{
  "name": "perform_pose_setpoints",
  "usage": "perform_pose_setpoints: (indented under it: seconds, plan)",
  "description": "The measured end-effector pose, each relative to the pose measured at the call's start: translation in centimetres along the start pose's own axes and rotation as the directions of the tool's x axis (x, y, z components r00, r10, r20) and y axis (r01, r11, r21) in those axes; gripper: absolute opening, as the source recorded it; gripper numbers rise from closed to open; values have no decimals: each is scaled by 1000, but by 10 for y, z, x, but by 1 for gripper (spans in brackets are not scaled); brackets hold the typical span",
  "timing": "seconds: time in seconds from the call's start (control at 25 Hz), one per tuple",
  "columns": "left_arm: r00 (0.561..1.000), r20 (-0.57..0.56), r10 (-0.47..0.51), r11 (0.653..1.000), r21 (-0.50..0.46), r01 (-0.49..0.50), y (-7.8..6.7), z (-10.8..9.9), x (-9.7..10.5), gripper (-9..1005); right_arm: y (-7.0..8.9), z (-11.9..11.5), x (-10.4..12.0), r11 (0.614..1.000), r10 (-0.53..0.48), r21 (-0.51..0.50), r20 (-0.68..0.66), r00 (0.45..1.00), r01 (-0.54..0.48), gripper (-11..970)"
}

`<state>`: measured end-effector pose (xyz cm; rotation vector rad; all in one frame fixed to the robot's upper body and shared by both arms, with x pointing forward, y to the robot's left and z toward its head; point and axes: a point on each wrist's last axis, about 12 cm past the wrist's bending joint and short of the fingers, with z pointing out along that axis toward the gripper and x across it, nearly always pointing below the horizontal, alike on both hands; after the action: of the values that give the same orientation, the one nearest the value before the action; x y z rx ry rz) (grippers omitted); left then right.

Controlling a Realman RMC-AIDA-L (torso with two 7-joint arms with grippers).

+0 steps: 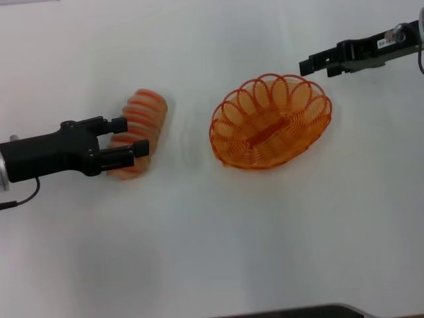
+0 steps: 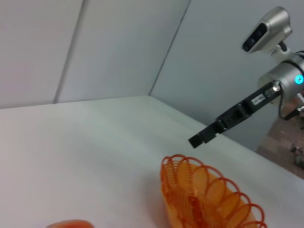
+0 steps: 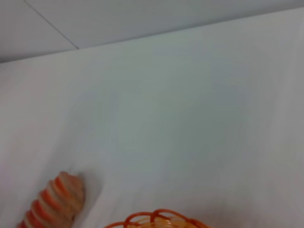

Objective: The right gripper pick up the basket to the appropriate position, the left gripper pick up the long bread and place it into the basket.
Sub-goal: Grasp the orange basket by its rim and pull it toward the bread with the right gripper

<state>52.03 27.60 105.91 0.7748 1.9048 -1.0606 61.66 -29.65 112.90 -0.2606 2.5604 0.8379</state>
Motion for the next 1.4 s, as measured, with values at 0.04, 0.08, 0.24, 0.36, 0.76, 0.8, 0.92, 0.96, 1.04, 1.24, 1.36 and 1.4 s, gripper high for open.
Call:
perform_pose_setpoints:
  seconds: [0.04,0.08,0.24,0.36,0.76,0.8,0.92,0.96,1.04,1.24,1.36,1.4]
  plan:
    - [1000,-2,0,1000,-5,0,0,1,0,794,0,2,0,1000,2,11,-9,1000,-1,798]
    - [1000,-3,0,1000,-8,0,1,1,1,794,0,4,1,1000,2,23,-20,1000,-2,798]
    - [1000,-4,3,1000,-9,-3,0,2,1,794,0,12,3,998,-14,61,-67,998,18,796]
    - [1000,-4,12,1000,-8,-12,0,3,1,794,1,18,4,997,-29,74,-90,996,36,795]
    - [1000,2,19,1000,0,-19,-2,9,1,794,8,37,6,987,-100,116,-127,987,115,791]
    - [1000,3,21,1000,2,-21,-2,9,1,794,9,38,6,986,-104,119,-128,986,119,791]
    - [1000,4,23,1000,5,-23,-3,11,0,794,10,39,6,985,-109,120,-129,986,124,789]
    - [1000,5,24,1000,3,-24,-3,11,0,793,10,39,5,985,-108,122,-128,986,124,789]
    - [1000,5,26,1000,0,-26,-3,13,0,793,10,40,4,985,-106,125,-123,987,122,722]
    - [1000,8,28,1000,1,-28,-4,15,-1,793,9,40,2,983,-108,137,-107,988,122,557]
    - [1000,8,29,1000,1,-29,-4,16,-1,793,10,42,1,983,-113,135,-109,988,127,463]
    - [1000,8,30,1000,1,-30,-4,16,-1,793,11,43,1,983,-114,133,-111,987,129,431]
